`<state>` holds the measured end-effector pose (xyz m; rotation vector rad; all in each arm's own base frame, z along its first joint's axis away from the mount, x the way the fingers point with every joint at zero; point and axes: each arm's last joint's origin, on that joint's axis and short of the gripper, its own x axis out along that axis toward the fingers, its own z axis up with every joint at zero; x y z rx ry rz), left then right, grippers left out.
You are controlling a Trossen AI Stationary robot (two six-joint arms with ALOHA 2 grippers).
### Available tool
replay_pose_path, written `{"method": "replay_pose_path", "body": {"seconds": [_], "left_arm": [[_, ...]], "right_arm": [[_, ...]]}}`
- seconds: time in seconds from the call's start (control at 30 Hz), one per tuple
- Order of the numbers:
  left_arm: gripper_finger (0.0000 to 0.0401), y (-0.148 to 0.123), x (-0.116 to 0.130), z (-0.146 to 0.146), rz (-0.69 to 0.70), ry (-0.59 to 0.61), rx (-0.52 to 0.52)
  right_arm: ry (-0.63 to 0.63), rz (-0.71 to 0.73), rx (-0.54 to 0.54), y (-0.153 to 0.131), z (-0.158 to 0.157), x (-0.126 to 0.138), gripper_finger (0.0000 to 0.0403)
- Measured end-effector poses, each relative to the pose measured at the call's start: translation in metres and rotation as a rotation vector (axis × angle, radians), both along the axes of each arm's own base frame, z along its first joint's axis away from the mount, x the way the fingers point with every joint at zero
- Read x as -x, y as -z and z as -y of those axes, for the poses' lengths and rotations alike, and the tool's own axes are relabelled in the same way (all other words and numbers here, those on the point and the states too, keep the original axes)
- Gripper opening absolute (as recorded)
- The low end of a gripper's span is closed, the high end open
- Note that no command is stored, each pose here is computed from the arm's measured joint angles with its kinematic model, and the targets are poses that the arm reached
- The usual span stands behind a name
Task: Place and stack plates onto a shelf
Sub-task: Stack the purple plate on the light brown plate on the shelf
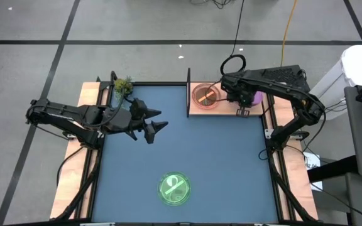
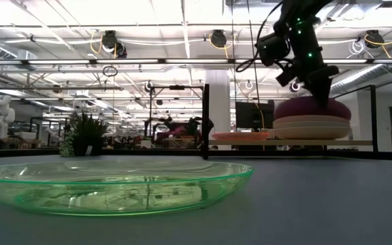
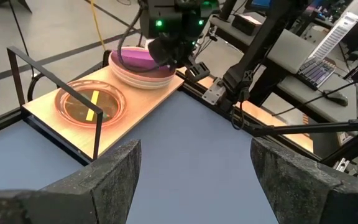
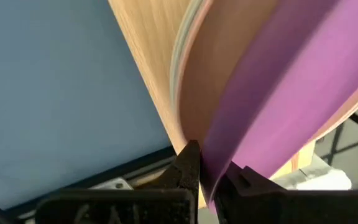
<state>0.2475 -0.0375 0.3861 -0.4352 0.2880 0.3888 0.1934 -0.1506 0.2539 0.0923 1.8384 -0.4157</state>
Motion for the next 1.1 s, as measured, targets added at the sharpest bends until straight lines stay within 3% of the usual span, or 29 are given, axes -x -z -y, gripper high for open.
{"method": "replay_pose_path", "body": {"seconds": [0.37, 0.8, 1.1], "left_arm": [[0.0303, 0.0, 0.0, 0.0, -0.003, 0.003, -0.006], [0.0303, 0.001, 0.0, 0.0, -0.011, 0.002, -0.006], [0.0303, 0.001, 0.0, 0.0, -0.01, 0.001, -0.004]], "right_arm": [[-0.009, -0.067, 0.022, 0.003, -0.002, 0.006, 0.0006], [0.001, 0.1, -0.042, 0.006, -0.002, -0.006, 0.0006], [-0.08, 0.024, 0.017, 0.004, -0.012, -0.01, 0.0006]]}}
